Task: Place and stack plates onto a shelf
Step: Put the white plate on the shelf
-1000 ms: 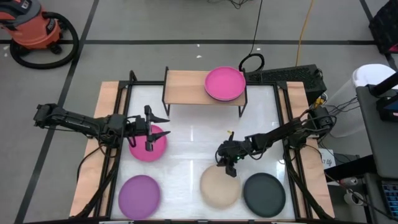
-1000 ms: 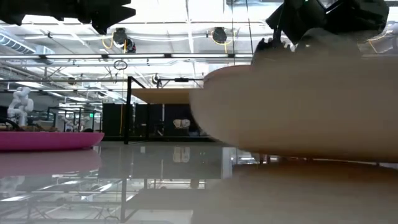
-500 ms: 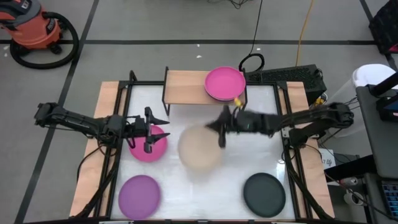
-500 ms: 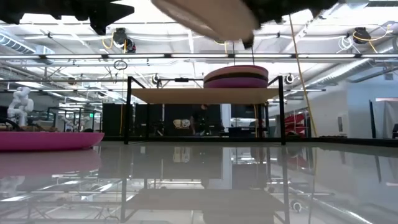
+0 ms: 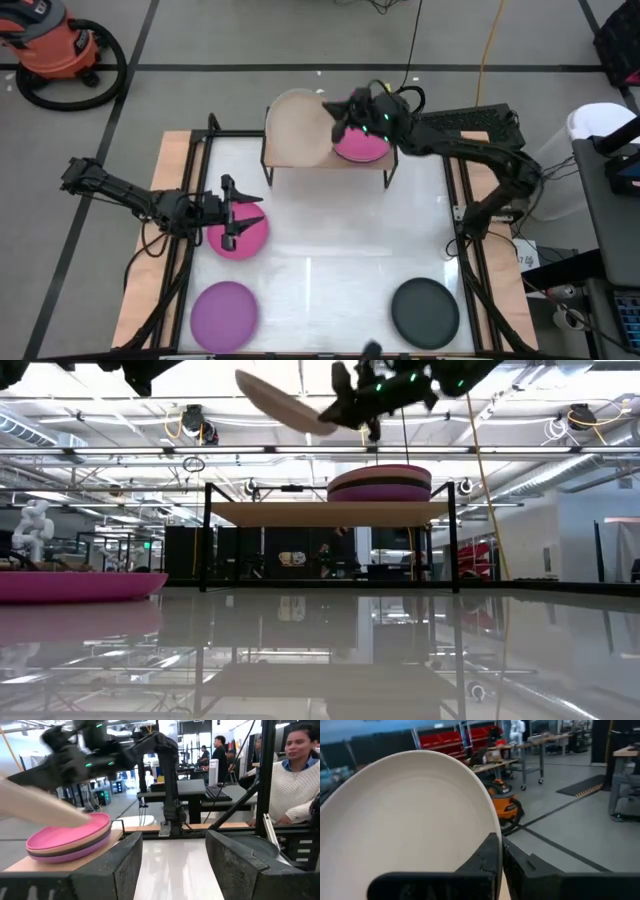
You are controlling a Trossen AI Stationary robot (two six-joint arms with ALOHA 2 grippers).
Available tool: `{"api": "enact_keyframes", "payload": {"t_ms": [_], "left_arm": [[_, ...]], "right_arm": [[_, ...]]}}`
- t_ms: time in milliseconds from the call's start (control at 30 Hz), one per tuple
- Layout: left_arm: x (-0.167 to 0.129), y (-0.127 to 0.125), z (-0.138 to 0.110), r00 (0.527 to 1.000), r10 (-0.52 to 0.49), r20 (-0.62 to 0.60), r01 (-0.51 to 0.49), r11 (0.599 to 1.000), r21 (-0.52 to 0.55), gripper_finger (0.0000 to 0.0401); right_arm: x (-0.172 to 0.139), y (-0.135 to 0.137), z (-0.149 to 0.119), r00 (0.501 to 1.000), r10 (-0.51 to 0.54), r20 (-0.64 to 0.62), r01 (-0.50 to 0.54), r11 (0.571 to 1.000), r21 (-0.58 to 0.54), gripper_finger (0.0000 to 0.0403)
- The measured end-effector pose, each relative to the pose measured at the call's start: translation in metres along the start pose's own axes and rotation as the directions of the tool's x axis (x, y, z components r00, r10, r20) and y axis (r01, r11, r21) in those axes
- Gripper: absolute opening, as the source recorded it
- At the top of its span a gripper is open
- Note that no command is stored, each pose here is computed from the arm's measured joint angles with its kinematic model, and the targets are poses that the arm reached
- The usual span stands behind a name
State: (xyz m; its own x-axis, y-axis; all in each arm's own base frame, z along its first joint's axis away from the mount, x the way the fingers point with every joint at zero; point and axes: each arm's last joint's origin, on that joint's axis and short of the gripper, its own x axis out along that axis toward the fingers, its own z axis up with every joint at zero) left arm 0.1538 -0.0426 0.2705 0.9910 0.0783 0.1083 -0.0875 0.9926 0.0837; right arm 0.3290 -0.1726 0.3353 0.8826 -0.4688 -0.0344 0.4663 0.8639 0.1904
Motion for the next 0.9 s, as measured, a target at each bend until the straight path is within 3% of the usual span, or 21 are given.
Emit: {"api": "enact_keyframes", "payload": {"t_ms": [200,400,733,900], "left_arm": [[0.000,0.000,0.000,1.000,0.003,0.000,-0.003,1.000,0.014,0.0223],[0.000,0.001,0.002,1.000,0.007,0.023,-0.009,0.998,0.058,0.0223],[-0.001,0.003,0.013,0.992,0.030,0.120,-0.041,0.995,0.091,0.0223],[-0.001,0.003,0.013,0.992,0.030,0.120,-0.042,0.995,0.096,0.0223]], "right_arm": [[0.036,-0.037,-0.025,0.994,0.071,0.086,-0.079,0.992,0.097,0.0000],[0.052,-0.070,-0.058,0.999,0.044,-0.014,-0.042,0.989,0.140,0.0000],[0.052,-0.080,-0.062,0.998,0.038,-0.042,-0.034,0.996,0.085,0.0001],[0.051,-0.082,-0.069,0.993,0.025,-0.118,-0.018,0.998,0.058,0.0004]]}}
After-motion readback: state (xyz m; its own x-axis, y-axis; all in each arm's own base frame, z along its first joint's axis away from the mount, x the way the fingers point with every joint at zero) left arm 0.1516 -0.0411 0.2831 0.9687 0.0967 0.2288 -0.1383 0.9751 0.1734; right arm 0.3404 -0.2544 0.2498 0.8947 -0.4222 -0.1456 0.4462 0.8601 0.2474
